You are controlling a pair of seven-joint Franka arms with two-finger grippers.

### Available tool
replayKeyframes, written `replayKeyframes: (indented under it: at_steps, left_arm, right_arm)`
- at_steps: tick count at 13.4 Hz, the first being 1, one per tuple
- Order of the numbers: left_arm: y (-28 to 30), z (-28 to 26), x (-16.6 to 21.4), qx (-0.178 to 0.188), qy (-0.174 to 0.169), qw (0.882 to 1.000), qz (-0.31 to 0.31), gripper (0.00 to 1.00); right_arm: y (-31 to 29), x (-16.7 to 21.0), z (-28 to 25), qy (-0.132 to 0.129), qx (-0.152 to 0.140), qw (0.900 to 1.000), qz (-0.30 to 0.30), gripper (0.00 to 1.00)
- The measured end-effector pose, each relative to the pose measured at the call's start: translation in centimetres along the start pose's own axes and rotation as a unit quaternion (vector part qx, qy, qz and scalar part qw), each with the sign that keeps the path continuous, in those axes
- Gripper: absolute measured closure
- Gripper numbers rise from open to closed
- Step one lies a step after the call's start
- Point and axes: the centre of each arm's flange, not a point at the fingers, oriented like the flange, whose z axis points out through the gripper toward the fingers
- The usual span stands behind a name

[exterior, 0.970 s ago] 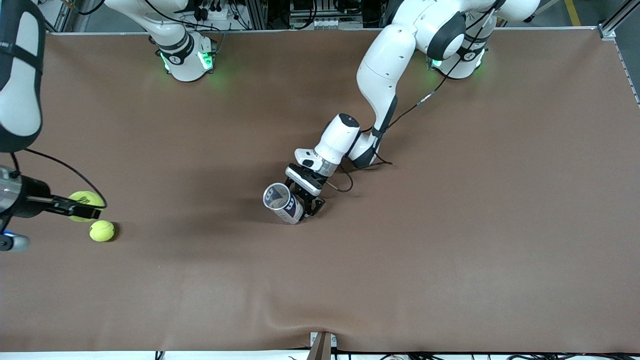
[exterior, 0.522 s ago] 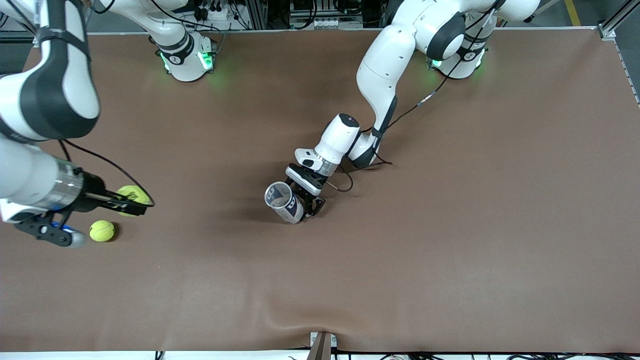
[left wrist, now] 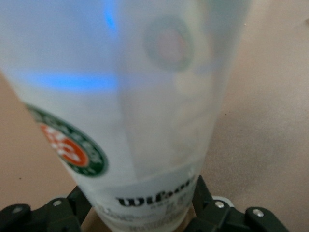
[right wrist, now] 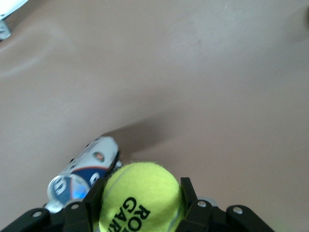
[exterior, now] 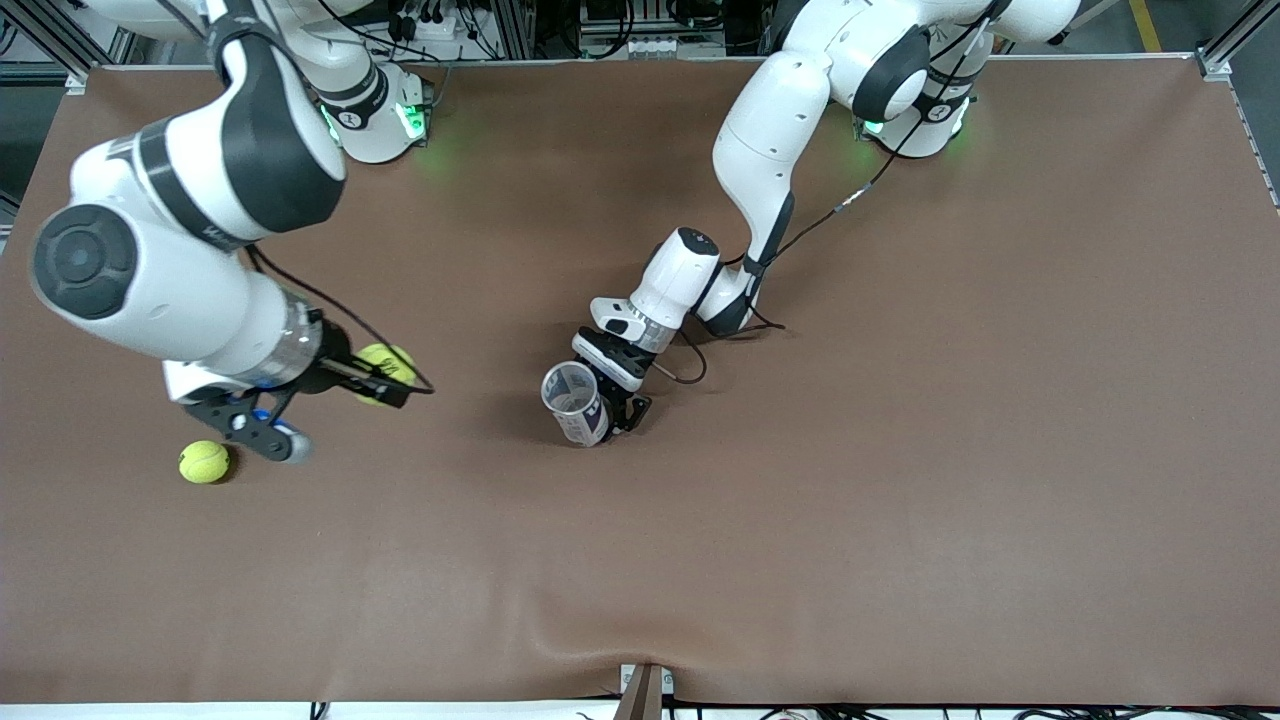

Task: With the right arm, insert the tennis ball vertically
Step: 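Carry the ball with the right gripper above the tube's open end, then open the right gripper to drop the ball into the tube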

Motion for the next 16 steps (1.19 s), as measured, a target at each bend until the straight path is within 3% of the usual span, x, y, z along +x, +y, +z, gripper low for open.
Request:
replayKeyframes:
  at_steps: [9,16]
  left_arm:
    - [0.1,0.0,-0.1,0.000,-0.001,1.000,0.001,0.14]
    - [0.1,0.0,-0.1,-0.001,-0.001,1.000,0.001,0.14]
  right_arm:
    - [-10.0,-7.3,6.1,0.023,0.028,0.999,0.036,0.33]
    - [-12.1,-8.0,12.0,0.020,0.001,0.999,0.037,0.33]
